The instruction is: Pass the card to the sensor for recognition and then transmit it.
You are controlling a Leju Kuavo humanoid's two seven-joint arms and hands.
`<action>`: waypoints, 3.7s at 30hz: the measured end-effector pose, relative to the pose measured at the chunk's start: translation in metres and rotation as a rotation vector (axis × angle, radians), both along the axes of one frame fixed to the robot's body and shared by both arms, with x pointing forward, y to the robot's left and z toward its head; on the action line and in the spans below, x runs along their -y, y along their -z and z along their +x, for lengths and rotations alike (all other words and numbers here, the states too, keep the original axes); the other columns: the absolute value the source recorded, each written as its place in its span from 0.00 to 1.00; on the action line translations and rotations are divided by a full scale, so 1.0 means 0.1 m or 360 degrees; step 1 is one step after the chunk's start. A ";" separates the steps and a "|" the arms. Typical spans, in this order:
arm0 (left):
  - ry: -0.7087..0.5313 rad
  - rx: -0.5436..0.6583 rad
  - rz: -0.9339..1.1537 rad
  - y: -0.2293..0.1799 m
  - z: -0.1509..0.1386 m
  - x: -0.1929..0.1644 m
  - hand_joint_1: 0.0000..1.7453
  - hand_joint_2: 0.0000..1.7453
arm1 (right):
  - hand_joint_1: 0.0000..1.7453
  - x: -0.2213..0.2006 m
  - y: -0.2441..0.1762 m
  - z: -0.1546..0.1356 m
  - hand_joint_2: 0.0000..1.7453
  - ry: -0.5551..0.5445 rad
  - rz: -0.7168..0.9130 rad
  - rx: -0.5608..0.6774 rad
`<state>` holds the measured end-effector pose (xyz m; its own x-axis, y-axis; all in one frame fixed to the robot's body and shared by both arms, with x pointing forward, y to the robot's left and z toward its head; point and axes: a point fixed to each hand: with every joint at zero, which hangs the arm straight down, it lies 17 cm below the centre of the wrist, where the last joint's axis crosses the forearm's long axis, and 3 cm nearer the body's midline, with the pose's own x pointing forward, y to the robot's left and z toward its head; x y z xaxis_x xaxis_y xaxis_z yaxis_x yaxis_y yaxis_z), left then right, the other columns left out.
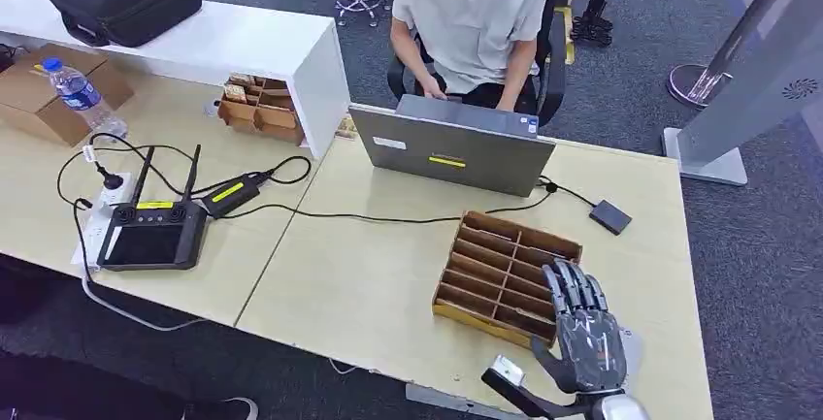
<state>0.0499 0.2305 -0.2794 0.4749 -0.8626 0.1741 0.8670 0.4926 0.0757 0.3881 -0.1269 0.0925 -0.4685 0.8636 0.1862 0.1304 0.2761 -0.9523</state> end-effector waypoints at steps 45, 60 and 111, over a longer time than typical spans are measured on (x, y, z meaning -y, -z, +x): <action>-0.0010 0.0085 -0.0034 -0.03 0.19 0.12 0.00 1.00 | 1.00 0.09 -0.05 0.05 1.00 0.0006 0.0029 -0.0011; 0.0022 0.0086 -0.0025 -0.03 0.21 0.11 0.00 1.00 | 1.00 0.07 -0.72 0.04 1.00 -0.0004 0.0135 0.0253; 0.0446 0.0065 -0.0006 -0.17 0.52 0.62 0.00 1.00 | 0.00 -0.16 -2.56 1.78 1.00 0.0304 -0.0159 0.0679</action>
<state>0.1016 0.1684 -0.2625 0.2107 -0.9586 0.1917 0.9656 0.2346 0.1118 0.5661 -0.1111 0.3485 -0.3161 0.9456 -0.0767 0.5548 0.1186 -0.8235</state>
